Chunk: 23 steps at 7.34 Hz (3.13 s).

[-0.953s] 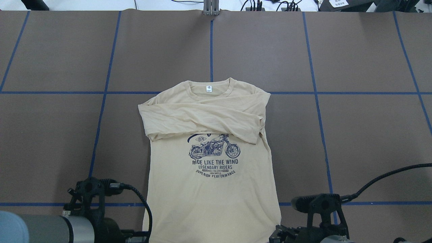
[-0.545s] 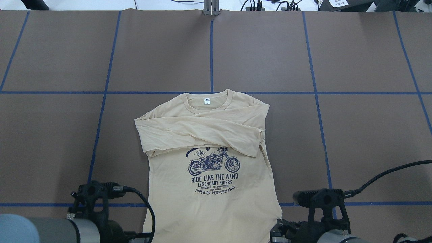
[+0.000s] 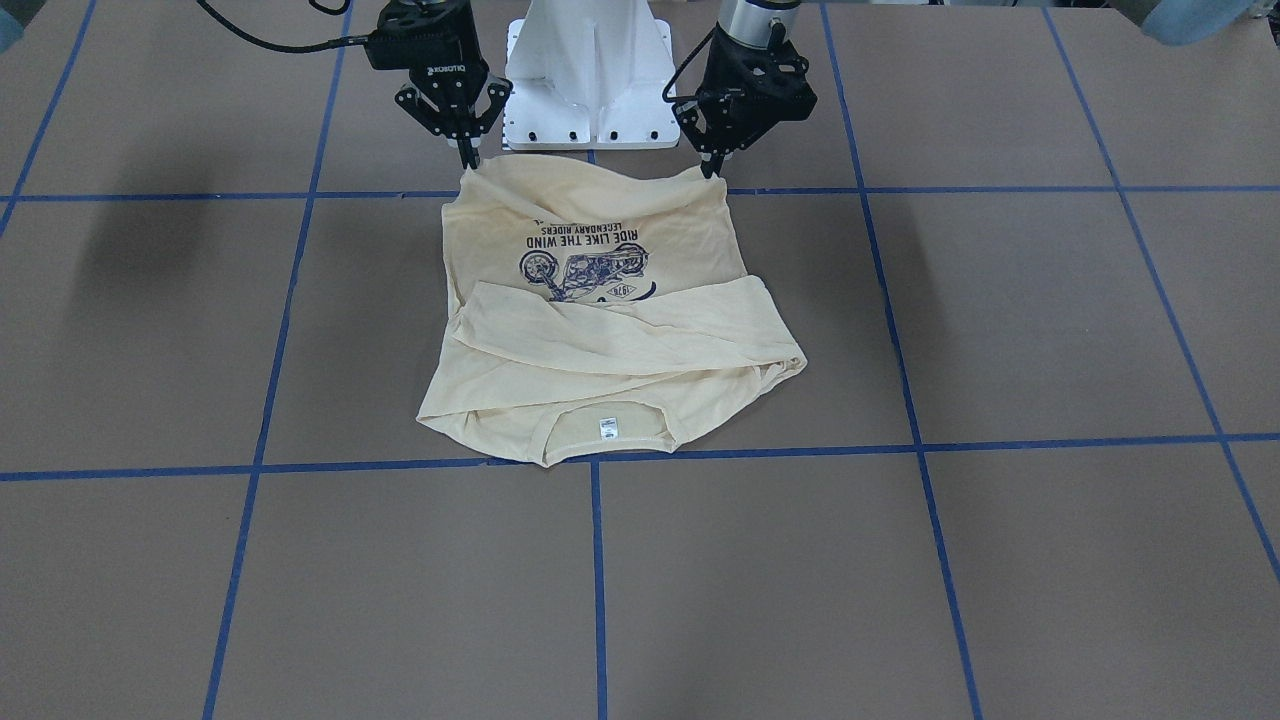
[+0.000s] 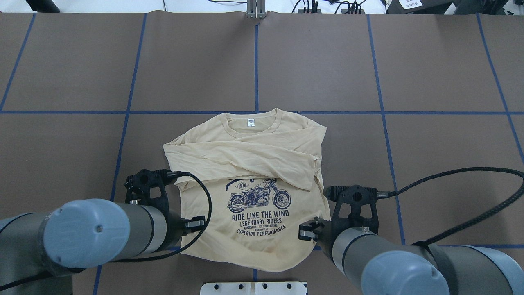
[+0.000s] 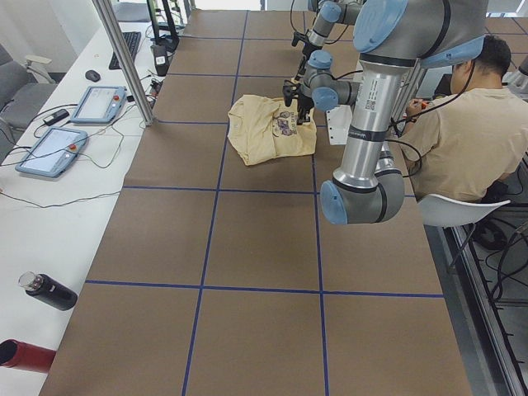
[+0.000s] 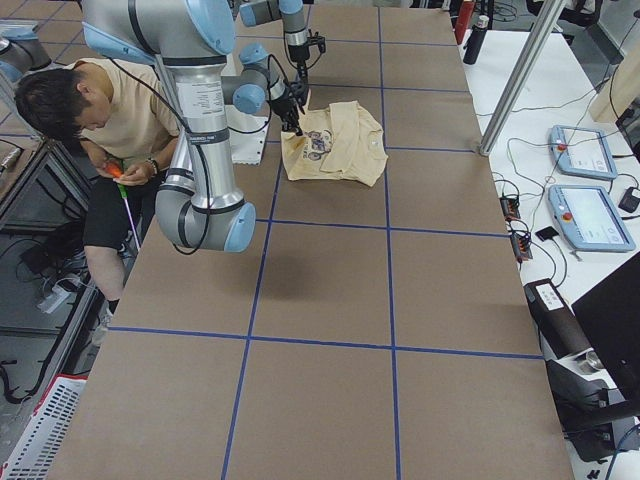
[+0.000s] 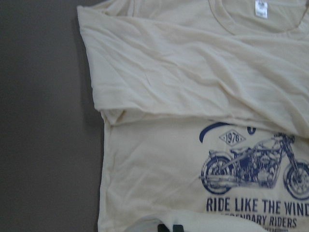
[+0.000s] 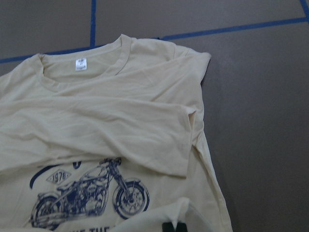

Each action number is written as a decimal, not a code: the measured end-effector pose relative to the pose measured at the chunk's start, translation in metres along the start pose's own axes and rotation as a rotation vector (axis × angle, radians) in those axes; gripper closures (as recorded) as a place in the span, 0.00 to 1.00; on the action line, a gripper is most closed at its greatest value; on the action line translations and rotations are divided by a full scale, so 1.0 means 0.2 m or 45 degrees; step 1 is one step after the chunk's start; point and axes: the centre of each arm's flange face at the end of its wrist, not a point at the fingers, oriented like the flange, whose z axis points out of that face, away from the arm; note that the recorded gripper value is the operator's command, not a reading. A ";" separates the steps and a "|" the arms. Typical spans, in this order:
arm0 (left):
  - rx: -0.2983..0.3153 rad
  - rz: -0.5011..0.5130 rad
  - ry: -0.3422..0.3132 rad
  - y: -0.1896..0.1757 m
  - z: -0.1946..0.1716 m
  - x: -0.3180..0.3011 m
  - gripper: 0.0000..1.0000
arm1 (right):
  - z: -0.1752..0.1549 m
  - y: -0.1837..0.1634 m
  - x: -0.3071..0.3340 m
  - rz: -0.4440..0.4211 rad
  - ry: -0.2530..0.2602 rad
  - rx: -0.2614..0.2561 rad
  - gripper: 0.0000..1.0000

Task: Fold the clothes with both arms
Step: 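Lift the hem with both grippers and fold it toward the collar, then open both grippers and raise them away from the folded shirt, then lower the left gripper to the shirt's side edge and grasp it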

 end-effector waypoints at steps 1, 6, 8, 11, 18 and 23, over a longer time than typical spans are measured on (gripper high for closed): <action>0.058 -0.030 -0.004 -0.11 -0.01 -0.01 1.00 | 0.06 -0.14 -0.01 0.024 0.029 0.056 1.00; 0.212 -0.045 -0.044 -0.45 0.02 0.00 1.00 | 0.36 -0.52 -0.10 0.085 0.084 0.201 1.00; 0.255 -0.027 -0.081 -0.57 0.14 0.01 1.00 | 0.49 -0.58 -0.10 0.074 0.080 0.226 1.00; 0.312 0.015 -0.136 -0.69 0.42 -0.04 1.00 | 0.71 -0.61 -0.11 0.059 0.165 0.223 1.00; 0.276 0.244 -0.015 -0.66 0.29 -0.14 0.00 | 0.61 -0.82 -0.01 -0.052 0.102 0.011 0.00; 0.006 0.330 -0.014 -0.01 0.48 -0.17 0.13 | 0.55 -0.83 0.06 -0.094 0.085 -0.002 0.00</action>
